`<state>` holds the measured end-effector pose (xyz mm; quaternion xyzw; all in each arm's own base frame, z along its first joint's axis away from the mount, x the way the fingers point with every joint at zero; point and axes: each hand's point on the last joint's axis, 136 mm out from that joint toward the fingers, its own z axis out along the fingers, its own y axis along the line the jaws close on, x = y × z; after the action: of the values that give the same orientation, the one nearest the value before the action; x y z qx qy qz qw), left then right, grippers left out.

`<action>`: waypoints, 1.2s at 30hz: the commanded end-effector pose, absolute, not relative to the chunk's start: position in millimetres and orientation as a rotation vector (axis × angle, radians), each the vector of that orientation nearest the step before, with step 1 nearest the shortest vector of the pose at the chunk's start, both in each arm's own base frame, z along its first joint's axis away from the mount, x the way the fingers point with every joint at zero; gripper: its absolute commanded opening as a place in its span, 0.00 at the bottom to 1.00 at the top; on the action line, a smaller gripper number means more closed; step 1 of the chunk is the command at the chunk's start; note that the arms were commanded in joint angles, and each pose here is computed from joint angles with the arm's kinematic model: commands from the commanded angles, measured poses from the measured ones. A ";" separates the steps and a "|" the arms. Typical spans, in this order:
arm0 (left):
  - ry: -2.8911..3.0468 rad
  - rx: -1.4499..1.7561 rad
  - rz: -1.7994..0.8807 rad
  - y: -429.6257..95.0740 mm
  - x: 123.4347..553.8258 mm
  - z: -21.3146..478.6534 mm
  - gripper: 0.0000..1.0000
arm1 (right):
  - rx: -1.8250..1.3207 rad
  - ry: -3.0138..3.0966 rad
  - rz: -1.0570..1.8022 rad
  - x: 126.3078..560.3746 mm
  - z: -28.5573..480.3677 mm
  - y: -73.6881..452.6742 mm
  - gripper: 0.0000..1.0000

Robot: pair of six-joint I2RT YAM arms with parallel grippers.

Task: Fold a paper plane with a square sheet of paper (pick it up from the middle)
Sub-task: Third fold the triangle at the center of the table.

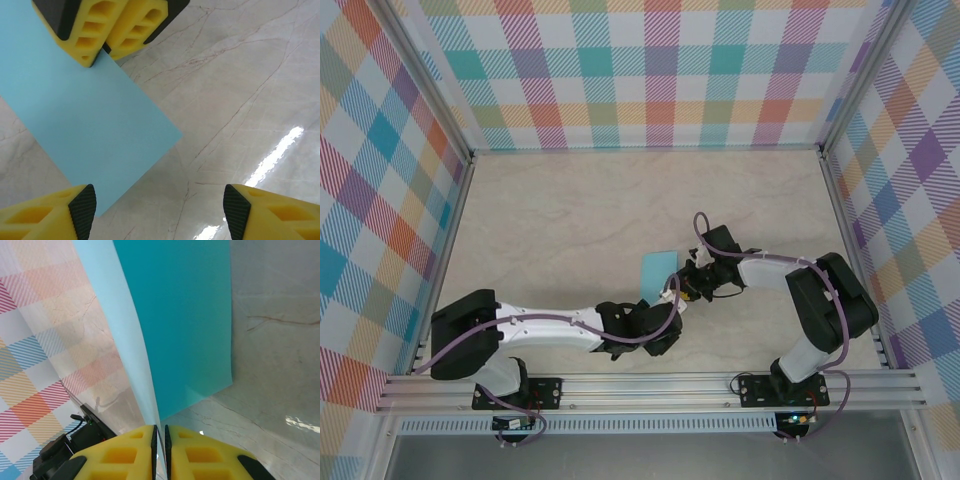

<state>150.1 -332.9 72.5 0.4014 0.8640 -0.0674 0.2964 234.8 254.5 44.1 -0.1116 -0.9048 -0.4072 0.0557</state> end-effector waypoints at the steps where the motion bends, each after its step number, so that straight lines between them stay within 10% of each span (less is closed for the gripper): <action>1: 2.252 1.130 -0.065 -331.5 151.4 70.4 0.72 | -0.326 -2.738 -1.247 238.2 50.4 257.3 0.15; 13: 2.198 1.128 0.056 -349.4 162.4 61.8 0.67 | -0.331 -2.745 -1.228 236.9 50.4 255.2 0.15; 26: 2.200 1.000 0.035 -333.0 173.3 75.4 0.00 | -0.321 -2.766 -1.208 238.4 52.2 253.3 0.16; 36: 2.282 0.939 -0.127 -324.7 178.8 78.8 0.00 | -0.304 -2.799 -1.218 240.1 59.9 251.5 0.18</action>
<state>179.3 -325.7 75.2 0.3724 0.8654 -0.0193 0.3349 232.9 249.7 44.0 -0.1181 -0.9120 -0.3881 0.0610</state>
